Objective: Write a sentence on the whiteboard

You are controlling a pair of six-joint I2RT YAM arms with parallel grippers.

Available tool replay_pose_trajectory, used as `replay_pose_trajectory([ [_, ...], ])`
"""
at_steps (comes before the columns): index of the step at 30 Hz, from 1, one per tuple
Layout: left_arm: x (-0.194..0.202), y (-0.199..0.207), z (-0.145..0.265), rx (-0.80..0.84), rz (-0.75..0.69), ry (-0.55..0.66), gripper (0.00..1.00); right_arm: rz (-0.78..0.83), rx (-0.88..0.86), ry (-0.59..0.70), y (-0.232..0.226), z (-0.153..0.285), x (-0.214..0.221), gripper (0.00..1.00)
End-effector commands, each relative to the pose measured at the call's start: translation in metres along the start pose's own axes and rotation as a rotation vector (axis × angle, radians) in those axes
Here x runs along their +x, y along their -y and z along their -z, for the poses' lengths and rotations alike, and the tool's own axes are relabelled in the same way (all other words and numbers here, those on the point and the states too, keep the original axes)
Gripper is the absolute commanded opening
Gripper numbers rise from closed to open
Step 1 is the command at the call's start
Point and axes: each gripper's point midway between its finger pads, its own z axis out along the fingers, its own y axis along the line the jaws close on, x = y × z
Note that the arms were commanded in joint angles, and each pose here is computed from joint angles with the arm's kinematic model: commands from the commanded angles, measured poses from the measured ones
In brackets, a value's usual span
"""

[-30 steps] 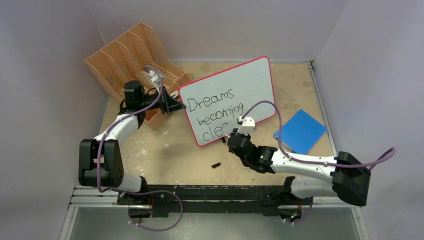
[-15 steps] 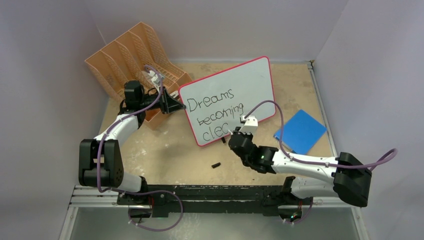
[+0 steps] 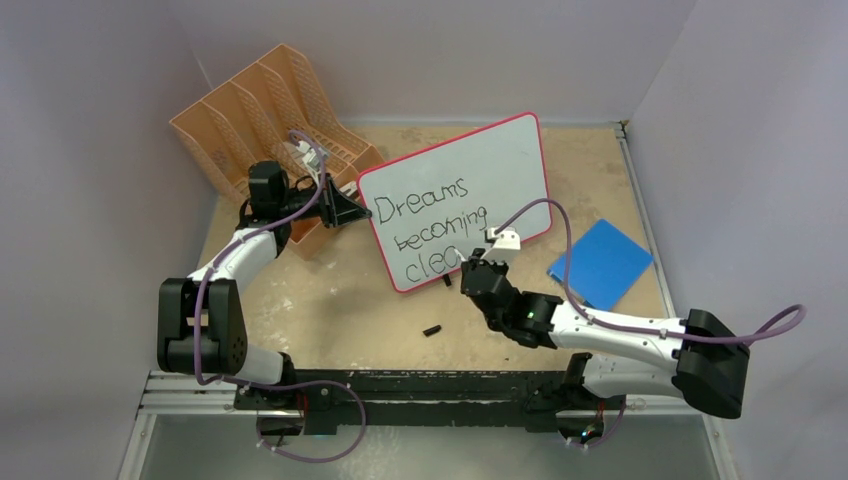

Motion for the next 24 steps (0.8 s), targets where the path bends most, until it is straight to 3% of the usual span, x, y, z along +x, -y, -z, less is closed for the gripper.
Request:
replay_pose_trajectory([
  [1,-0.0172,0.0065,0.0027,0.011,-0.076,0.025,0.0,-0.015,0.019,0.049,0.0008,-0.0024,-0.0114,0.0],
  [24,-0.0173,0.0074,0.0029,0.012,-0.077,0.025,0.0,-0.008,0.038,0.046,0.0044,-0.007,-0.006,0.0],
])
